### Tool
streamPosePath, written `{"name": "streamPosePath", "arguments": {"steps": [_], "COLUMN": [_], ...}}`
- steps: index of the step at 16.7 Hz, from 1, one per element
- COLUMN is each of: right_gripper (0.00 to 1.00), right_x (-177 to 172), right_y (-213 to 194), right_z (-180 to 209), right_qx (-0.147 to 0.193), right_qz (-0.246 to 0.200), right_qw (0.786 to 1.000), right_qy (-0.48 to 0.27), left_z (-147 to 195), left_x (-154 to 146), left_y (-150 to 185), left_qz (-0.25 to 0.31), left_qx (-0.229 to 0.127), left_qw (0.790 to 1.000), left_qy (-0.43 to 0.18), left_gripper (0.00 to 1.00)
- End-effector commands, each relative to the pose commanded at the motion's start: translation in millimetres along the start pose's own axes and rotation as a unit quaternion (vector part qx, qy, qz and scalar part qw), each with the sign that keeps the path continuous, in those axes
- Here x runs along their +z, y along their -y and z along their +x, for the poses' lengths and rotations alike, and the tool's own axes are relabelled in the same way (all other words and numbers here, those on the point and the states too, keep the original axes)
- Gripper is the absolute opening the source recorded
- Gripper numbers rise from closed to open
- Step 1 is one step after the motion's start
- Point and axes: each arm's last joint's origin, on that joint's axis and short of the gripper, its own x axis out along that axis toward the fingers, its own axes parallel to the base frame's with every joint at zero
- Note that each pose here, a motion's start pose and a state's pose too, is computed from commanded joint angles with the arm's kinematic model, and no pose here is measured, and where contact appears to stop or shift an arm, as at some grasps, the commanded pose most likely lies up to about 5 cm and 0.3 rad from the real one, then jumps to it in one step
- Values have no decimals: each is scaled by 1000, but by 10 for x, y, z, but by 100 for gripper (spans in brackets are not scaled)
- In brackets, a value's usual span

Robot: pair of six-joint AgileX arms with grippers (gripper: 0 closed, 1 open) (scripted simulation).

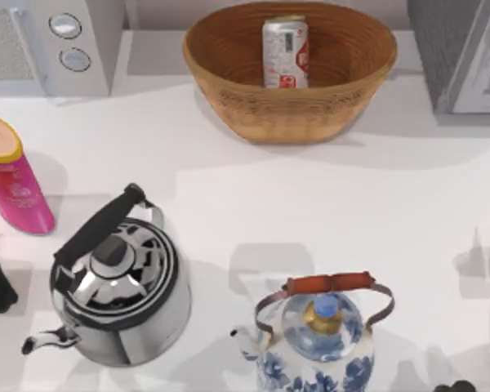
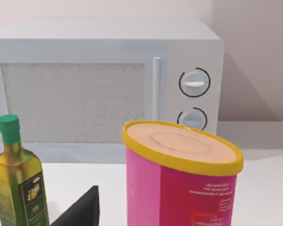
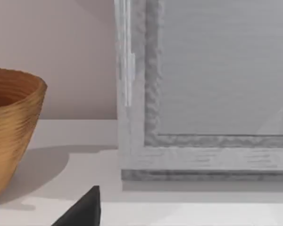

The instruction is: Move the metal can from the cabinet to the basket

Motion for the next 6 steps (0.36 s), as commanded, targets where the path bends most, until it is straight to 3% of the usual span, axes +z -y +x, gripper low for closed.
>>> {"name": "streamPosePath", "arguments": {"steps": [3,6], "right_gripper": [100,100], "right_x": [-270,-322], "right_y": [21,25], "right_z": [-8,-7], "right_qx": [2,3], "right_qz": [1,1], "right_qw": [1000,1000], "right_qy": [14,18], "left_z": [0,0], "left_x": [0,0], "left_y": [0,0], "left_qz": [0,0], "left_qx": [0,0], "left_qw": [1000,1000], "left_qy": [0,0], "left_gripper": [100,100]}}
